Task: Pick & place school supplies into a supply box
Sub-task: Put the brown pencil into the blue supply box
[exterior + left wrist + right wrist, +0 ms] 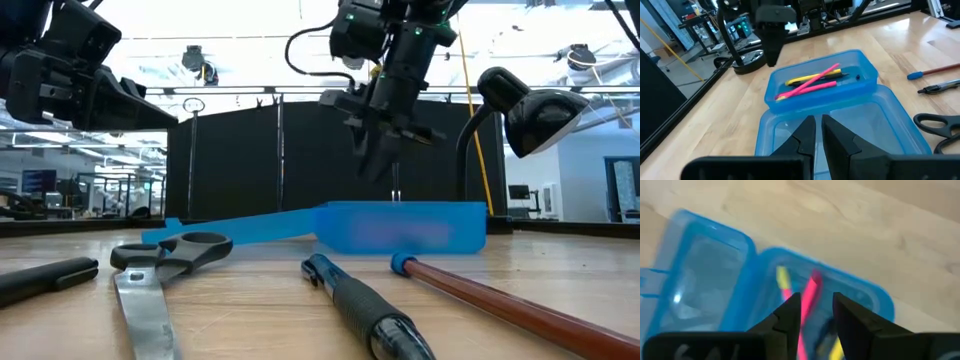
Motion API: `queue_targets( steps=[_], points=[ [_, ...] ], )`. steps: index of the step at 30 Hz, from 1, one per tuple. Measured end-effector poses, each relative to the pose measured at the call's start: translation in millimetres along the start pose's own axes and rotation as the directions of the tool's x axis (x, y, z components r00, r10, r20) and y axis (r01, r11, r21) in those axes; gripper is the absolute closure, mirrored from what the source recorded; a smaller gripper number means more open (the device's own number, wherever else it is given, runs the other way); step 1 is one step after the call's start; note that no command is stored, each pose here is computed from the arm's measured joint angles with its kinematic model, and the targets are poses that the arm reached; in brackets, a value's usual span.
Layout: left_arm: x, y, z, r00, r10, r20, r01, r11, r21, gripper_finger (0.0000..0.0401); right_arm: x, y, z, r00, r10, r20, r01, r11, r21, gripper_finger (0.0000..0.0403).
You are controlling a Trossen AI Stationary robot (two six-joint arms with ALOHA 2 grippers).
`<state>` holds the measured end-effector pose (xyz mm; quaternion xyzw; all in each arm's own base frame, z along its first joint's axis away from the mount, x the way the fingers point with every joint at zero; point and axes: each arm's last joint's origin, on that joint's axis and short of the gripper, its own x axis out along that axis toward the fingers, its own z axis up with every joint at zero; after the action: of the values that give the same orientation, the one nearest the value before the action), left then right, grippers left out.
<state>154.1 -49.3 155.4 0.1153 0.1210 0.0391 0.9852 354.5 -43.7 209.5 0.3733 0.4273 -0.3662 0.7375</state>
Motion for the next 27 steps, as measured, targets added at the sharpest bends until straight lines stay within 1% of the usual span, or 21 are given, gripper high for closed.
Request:
queue_targets(
  steps=[3,6,8,9,11,13,16,18,21,22,23,24,25,26,27],
  points=[
    [0,0,0,1.0,0.001,0.0,-0.001,1.0,-0.001,0.0364,2,-2,-4,0.999,-0.042,-0.028,0.041,0.999,-0.015,0.0311],
    [0,0,0,1.0,0.001,0.001,-0.001,1.0,-0.002,0.0364,2,-2,-7,0.998,-0.05,-0.029,0.049,0.998,-0.046,0.0321],
    [0,0,0,1.0,0.001,0.0,-0.001,1.0,-0.002,0.0364,-5,2,-7,1.0,-0.009,-0.011,0.007,0.996,-0.093,0.0326],
    [0,0,0,1.0,0.001,0.001,-0.001,1.0,-0.002,0.0364,-11,5,-7,1.0,0.03,0.005,-0.029,0.991,-0.133,0.033],
    [0,0,0,1.0,0.001,-0.001,-0.001,1.0,0.0,0.0364,-29,10,-8,0.994,0.103,0.042,-0.091,0.97,-0.228,0.0338],
    [0,0,0,1.0,0.001,-0.001,-0.001,1.0,0.0,0.0364,-51,14,-13,0.985,0.152,0.081,-0.12,0.942,-0.313,0.0353],
    [0,0,-2,1.0,0.0,-0.015,0.0,1.0,0.008,0.0364,-86,18,-30,0.964,0.197,0.178,-0.096,0.884,-0.458,0.0388],
    [0,0,-2,1.0,-0.001,-0.021,0.001,1.0,0.01,0.0364,-106,23,-46,0.94,0.243,0.237,-0.074,0.827,-0.557,0.0398],
    [0,0,-2,1.0,-0.001,-0.024,0.001,1.0,0.011,0.0364,-123,28,-75,0.901,0.362,0.241,-0.107,0.722,-0.683,0.0397],
    [0,0,-3,1.0,0.0,-0.024,0.0,1.0,0.011,0.0364,-126,29,-85,0.882,0.408,0.237,-0.133,0.697,-0.705,0.04],
    [0,0,-3,1.0,0.002,-0.024,-0.002,1.0,0.011,0.0364,-127,29,-94,0.861,0.448,0.24,-0.159,0.686,-0.71,0.0401],
    [0,0,-2,1.0,0.003,-0.024,-0.003,1.0,0.011,0.0364,-126,27,-104,0.842,0.48,0.245,-0.188,0.688,-0.701,0.0402],
    [0,0,-2,1.0,0.004,-0.024,-0.003,1.0,0.01,0.0364,-123,26,-112,0.821,0.516,0.242,-0.231,0.689,-0.687,0.0401],
    [0,0,-3,1.0,0.006,-0.025,-0.006,1.0,0.011,0.0364,-119,27,-121,0.793,0.565,0.226,-0.294,0.681,-0.671,0.0402],
    [0,0,-3,1.0,0.008,-0.026,-0.008,1.0,0.011,0.0364,-113,27,-129,0.766,0.616,0.184,-0.367,0.654,-0.662,0.0402]
  ],
)
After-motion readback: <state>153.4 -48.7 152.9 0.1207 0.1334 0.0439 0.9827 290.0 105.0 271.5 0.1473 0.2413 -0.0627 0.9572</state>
